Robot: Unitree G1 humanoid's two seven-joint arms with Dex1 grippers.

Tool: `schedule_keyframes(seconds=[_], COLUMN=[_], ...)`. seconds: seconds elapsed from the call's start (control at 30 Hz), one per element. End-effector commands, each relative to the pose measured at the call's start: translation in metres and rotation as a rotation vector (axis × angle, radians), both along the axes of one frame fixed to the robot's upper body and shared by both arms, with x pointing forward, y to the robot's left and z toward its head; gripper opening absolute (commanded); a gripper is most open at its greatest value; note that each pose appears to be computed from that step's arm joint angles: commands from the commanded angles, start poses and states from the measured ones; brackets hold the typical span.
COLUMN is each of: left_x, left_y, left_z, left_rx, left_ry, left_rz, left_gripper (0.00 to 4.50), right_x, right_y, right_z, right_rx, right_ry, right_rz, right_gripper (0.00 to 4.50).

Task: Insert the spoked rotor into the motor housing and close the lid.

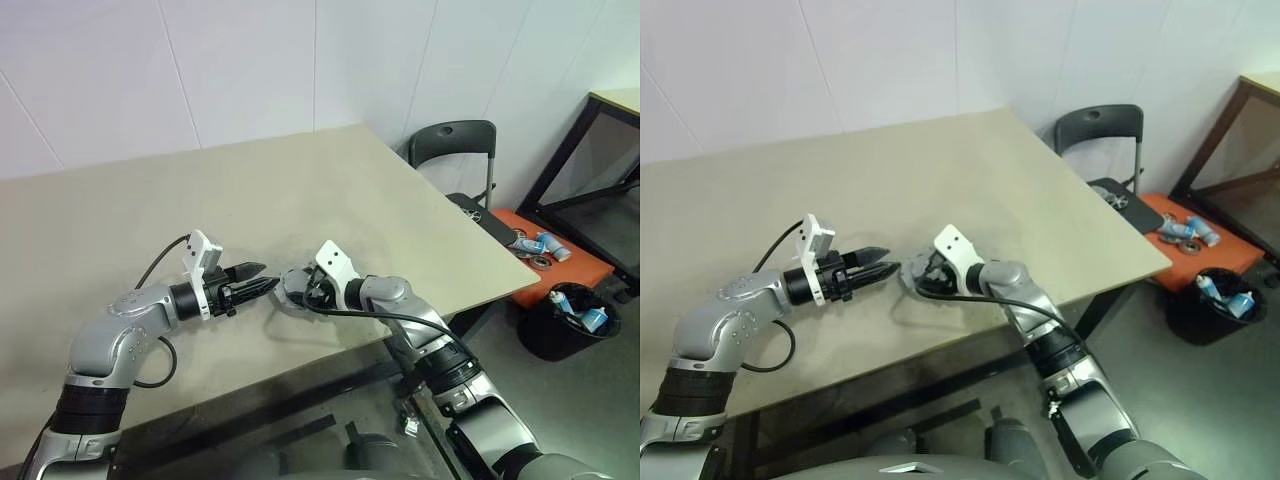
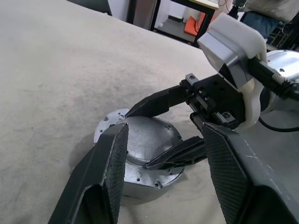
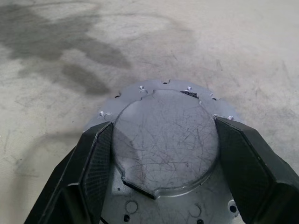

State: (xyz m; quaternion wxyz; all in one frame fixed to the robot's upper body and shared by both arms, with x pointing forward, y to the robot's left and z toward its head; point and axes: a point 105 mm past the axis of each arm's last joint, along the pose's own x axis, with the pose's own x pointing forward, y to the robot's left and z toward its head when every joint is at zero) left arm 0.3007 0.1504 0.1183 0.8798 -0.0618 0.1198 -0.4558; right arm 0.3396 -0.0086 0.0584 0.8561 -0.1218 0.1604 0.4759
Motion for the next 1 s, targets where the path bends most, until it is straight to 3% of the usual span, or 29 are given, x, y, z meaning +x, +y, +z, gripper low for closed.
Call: schedule_keyframes(seconds=[0.03, 0.4, 0.53, 0.67, 0.93, 1.0], left_x=[0.004, 0.023, 0.034, 0.042, 0.036, 0.034], left_y=[-0.006, -0.020, -0.021, -0.029, -0.046, -0.046], left_z=[0.012, -0.029, -0.039, -0.039, -0.044, -0.046], left_rx=[-0.014, 0.070, 0.062, 0.019, 0.016, 0.017], left_ry=[-0.046, 0.035, 0.058, 0.069, 0.080, 0.091], left_rz=[-0.001, 0.053, 0.097, 0.110, 0.052, 0.042], left_gripper=[2.66, 2.66, 1.81, 0.38, 0.38, 0.02], right_x=[-0.004, 0.001, 0.000, -0.001, -0.002, -0.001], right_y=[-0.011, -0.017, -0.015, -0.015, -0.017, -0.018], right_z=[-0.029, -0.026, -0.025, -0.025, -0.027, -0.027], right_rx=[-0.106, -0.082, -0.075, -0.070, -0.077, -0.075], right_ry=[0.045, 0.072, 0.080, 0.085, 0.084, 0.084], right_rz=[-0.014, -0.037, -0.038, -0.041, -0.045, -0.049], right_gripper=[3.03, 3.03, 3.03, 3.03, 3.03, 3.03])
